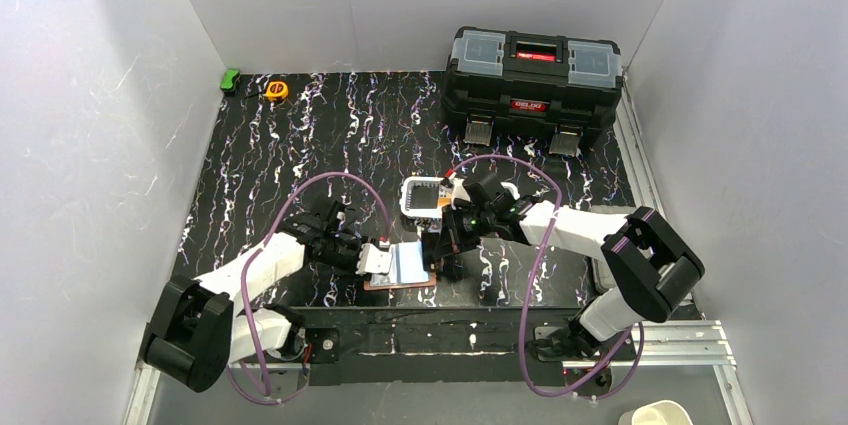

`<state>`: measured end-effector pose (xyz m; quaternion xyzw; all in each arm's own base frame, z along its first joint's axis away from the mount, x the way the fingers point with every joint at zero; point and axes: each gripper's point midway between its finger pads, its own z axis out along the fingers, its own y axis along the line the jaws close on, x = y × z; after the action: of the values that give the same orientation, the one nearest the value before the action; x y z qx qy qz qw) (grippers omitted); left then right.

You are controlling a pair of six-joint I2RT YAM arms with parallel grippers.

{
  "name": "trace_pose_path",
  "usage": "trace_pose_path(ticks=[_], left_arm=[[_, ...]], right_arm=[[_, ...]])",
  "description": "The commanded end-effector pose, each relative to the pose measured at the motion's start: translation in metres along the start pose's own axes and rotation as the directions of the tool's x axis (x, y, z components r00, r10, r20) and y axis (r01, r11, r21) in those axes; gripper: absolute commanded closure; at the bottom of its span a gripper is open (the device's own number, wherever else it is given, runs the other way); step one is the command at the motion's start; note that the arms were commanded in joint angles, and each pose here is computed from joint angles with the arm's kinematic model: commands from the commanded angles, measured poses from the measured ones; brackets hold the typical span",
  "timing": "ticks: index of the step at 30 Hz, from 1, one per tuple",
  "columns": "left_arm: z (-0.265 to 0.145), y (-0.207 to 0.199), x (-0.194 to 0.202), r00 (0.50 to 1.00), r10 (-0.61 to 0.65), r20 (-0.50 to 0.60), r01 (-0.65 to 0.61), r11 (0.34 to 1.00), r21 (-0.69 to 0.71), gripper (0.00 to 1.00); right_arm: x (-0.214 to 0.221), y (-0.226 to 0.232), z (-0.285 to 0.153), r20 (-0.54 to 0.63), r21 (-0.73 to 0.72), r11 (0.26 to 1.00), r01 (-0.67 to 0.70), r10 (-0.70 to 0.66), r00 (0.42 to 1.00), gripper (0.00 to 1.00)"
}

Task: Put the credit cards into the card holder
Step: Turn over the card slot in the card holder.

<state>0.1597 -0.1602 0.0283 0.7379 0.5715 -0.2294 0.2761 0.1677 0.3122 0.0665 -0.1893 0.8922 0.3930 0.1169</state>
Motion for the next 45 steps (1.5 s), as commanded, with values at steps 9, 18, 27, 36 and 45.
trace_pose_path(ticks=[9, 18, 27, 36, 45], left_arm=[[-0.002, -0.014, 0.003, 0.998, 0.056, -0.007, -0.056, 0.998, 0.029, 0.65], [-0.005, -0.018, 0.017, 0.994, 0.085, -0.071, -0.085, 0.996, 0.012, 0.69], [-0.002, -0.022, 0.014, 0.996, 0.071, -0.054, -0.069, 0.997, 0.033, 0.70], [0.000, -0.028, 0.014, 0.994, 0.096, -0.044, -0.094, 0.994, 0.056, 0.71], [0.003, -0.027, 0.012, 0.994, 0.107, -0.036, -0.105, 0.992, 0.064, 0.72]], right_arm=[[-0.009, 0.011, 0.001, 0.034, -0.051, 0.999, 0.011, -0.009, 0.999, 0.99], [-0.004, 0.004, 0.002, 0.019, -0.023, 1.000, 0.003, -0.003, 1.000, 0.99], [0.004, -0.005, 0.006, -0.004, 0.000, 1.000, -0.021, 0.021, 1.000, 0.99], [-0.003, 0.001, 0.011, 0.015, -0.038, 0.999, -0.021, 0.022, 1.000, 0.99], [-0.016, 0.022, 0.019, 0.043, -0.162, 0.986, -0.047, 0.054, 0.998, 0.99]])
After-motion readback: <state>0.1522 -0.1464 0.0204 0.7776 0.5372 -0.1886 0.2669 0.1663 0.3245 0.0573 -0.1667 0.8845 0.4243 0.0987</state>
